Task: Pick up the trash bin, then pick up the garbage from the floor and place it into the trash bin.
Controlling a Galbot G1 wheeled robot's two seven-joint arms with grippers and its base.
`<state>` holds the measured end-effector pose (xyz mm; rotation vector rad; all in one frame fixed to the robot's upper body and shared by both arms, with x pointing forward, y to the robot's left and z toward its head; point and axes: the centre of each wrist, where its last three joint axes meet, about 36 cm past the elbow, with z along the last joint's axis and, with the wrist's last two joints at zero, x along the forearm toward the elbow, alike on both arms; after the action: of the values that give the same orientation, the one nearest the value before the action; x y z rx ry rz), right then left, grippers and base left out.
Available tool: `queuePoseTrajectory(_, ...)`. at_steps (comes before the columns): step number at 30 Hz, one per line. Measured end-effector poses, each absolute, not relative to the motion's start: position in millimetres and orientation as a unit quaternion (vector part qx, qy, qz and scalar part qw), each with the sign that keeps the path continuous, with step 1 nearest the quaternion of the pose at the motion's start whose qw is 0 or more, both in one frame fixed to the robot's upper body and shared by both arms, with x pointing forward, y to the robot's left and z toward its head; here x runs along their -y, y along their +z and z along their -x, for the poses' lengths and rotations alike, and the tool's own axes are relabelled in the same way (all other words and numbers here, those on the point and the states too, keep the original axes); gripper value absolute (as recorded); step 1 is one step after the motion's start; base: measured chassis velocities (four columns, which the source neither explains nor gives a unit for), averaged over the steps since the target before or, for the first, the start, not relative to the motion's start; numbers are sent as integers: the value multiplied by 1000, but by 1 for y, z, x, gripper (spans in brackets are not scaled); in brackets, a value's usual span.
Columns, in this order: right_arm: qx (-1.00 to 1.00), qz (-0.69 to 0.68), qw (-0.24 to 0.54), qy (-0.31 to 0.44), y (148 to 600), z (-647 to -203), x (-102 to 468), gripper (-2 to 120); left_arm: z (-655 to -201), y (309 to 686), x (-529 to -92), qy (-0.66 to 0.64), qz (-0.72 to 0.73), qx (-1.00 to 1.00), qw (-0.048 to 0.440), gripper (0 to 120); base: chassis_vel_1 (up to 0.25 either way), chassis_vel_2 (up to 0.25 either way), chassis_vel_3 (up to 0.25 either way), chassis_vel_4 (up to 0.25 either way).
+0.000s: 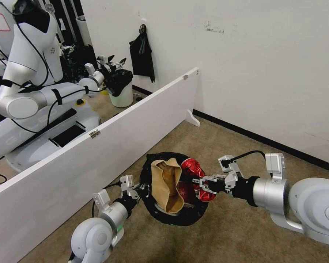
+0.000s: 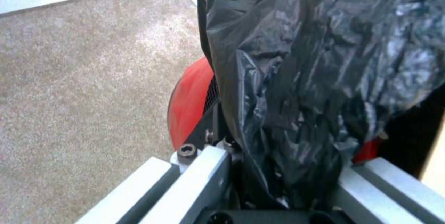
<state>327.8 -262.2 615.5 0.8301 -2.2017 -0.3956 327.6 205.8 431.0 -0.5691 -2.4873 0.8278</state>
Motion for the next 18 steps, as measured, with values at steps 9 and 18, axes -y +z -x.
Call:
queuePoseTrajectory(9, 858, -321, 371, -153, 612, -329, 263, 26, -327, 432, -209, 302, 207, 902, 227, 0, 0, 0, 0, 0)
queuePoseTrajectory(18, 858, -320, 371, -153, 612, -330, 265, 26, -327, 432, -209, 303, 208, 902, 227, 0, 0, 0, 0, 0)
